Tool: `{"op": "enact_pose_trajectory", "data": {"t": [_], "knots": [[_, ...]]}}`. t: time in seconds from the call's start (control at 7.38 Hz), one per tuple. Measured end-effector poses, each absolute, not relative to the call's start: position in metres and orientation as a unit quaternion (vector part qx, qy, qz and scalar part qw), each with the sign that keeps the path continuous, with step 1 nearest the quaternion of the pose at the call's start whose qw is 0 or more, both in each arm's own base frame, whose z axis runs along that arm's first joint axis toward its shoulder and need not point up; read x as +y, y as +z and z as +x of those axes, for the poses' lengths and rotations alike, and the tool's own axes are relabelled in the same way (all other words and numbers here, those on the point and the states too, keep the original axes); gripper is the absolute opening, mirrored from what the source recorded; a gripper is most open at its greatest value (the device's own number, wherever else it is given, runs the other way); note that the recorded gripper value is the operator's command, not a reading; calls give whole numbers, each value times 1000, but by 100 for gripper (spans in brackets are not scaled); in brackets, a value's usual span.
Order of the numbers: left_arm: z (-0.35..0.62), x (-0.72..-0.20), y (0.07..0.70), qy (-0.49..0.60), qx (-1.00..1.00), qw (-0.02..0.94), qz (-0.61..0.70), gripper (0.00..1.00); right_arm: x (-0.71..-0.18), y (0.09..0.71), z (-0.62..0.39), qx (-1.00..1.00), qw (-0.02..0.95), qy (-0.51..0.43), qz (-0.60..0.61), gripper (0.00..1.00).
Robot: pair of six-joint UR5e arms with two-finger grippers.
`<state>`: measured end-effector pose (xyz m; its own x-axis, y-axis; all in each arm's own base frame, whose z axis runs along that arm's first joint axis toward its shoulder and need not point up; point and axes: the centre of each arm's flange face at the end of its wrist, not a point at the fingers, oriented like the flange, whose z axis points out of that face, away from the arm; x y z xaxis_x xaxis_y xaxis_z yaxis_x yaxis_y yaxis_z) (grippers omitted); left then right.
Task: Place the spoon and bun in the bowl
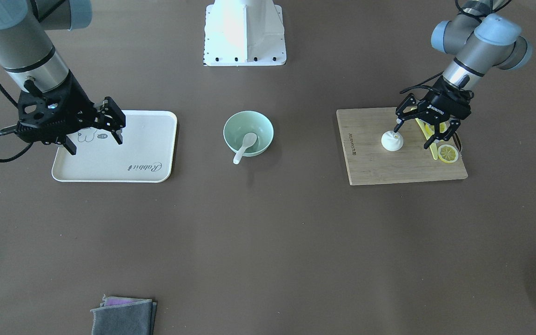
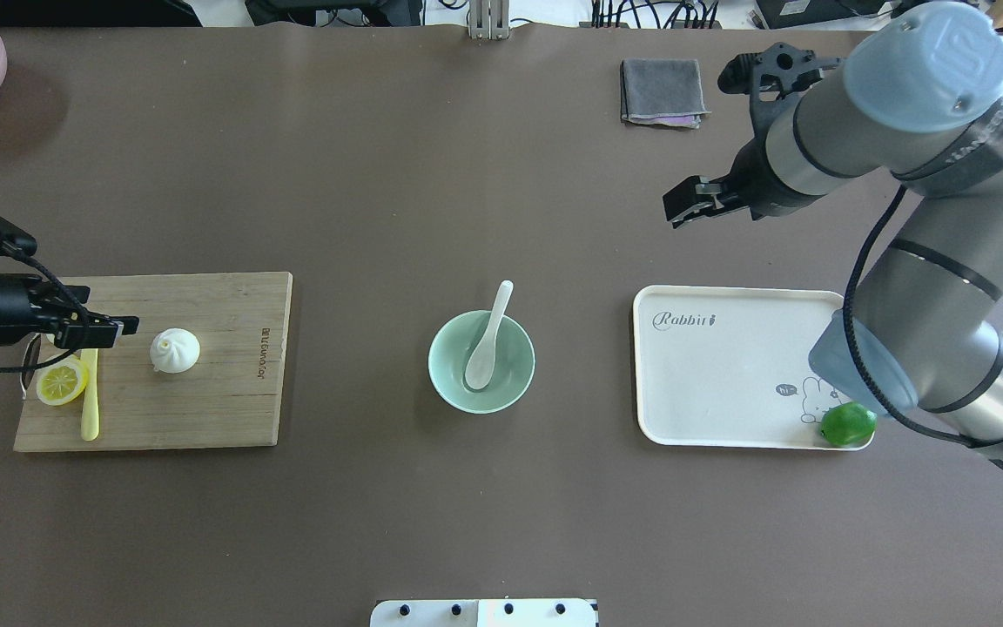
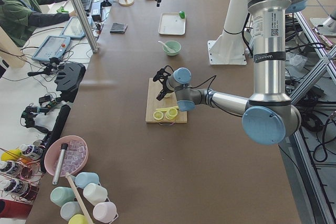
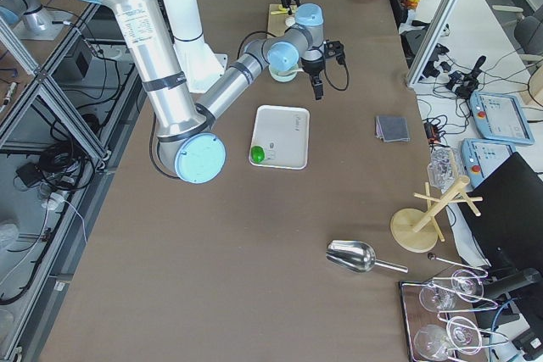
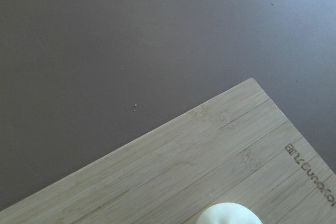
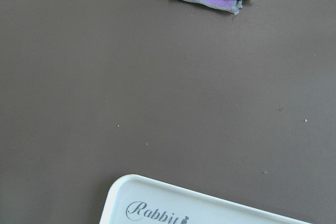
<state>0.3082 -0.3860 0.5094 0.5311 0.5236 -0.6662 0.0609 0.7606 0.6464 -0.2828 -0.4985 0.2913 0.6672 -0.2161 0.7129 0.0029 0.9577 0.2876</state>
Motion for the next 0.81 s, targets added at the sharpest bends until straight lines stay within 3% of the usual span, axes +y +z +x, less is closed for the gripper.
{"op": "enact_pose_trajectory", "data": {"t": [0.14, 0.27, 0.54, 0.81], "knots": [[320, -380, 511, 146, 458, 817, 318, 16, -499, 302, -277, -406, 901, -66, 138, 100], [326, -376, 512, 146, 453, 818, 323, 0, -500, 309, -276, -407, 900, -68, 142, 100], [334, -375, 502, 140, 449, 814, 342, 0, -501, 314, -276, -408, 899, -68, 143, 100], [355, -386, 451, 112, 489, 790, 353, 0, -502, 316, -276, -406, 900, -65, 143, 100]]}}
